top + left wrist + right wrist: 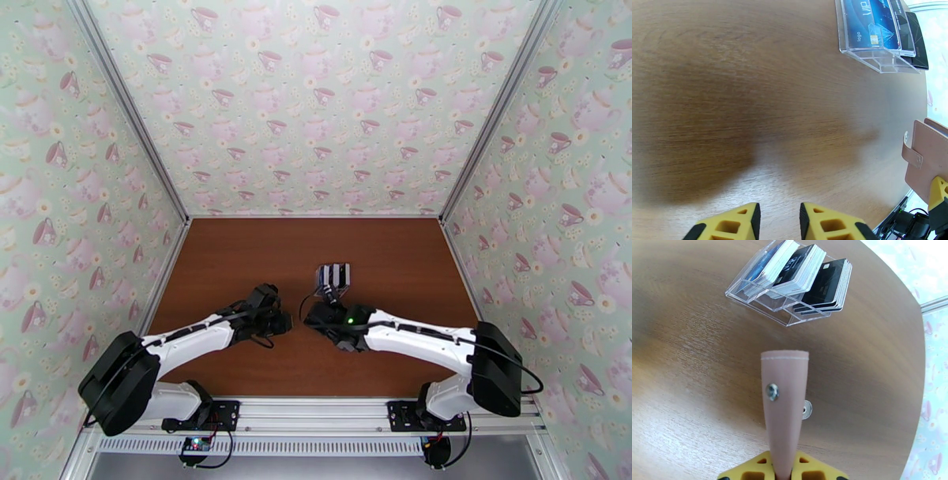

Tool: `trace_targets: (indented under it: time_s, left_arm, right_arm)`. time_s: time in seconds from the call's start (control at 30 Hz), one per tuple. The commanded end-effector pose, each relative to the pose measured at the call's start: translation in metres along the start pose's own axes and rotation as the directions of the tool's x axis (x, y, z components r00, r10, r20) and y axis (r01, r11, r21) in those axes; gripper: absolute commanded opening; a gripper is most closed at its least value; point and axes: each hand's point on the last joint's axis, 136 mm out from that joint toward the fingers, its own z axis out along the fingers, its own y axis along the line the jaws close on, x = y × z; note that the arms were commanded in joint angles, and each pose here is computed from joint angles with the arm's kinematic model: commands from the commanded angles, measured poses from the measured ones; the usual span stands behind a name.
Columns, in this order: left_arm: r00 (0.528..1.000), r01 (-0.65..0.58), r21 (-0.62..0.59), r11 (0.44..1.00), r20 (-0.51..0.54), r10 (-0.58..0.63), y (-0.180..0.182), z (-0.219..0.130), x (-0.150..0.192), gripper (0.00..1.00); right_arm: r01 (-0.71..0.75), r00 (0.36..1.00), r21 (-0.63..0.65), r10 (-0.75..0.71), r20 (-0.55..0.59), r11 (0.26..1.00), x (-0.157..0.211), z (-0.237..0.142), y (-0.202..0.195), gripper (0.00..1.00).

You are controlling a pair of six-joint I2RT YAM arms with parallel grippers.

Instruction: Put the credit cards into the card holder

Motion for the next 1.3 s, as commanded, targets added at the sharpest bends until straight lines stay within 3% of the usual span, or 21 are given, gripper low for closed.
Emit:
trace_targets:
  time_s: [0.0,0.4,0.67,0.93,1.03,1.27]
  left_arm:
    - [1.000,0.016,0.002,1.000,-0.007,-0.016,0.004,0.003,0.005,0.34]
    - [1.000,0.023,-0.017,1.000,-0.006,-0.023,0.013,0.002,0.010,0.34]
    - [1.000,0.027,-0.016,1.000,-0.003,-0.027,0.015,0.001,0.010,0.34]
    - [1.000,0.028,-0.025,0.999,0.001,-0.028,0.020,-0.002,0.011,0.34]
    - [1.000,0.029,-0.025,0.999,0.003,-0.029,0.021,-0.003,0.011,0.34]
    - [1.000,0.028,-0.021,0.999,0.001,-0.028,0.020,-0.004,0.011,0.34]
  right_arm:
    - [0.007,0.999,0.073,-0.009,0.035,0.997,-0.010,-0.004,0.002,0.00]
    - [0.064,0.998,0.070,-0.065,0.017,0.996,-0.004,0.008,0.058,0.00]
    - [0.053,0.998,-0.031,-0.054,-0.021,0.998,0.004,0.017,0.093,0.00]
    - [0.044,0.998,-0.091,-0.049,-0.047,0.995,0.011,0.022,0.113,0.11]
    - [0.032,0.998,-0.117,-0.038,-0.049,0.993,0.010,0.021,0.118,0.20]
    - [0.021,0.998,-0.155,-0.029,-0.051,0.988,0.010,0.022,0.127,0.23]
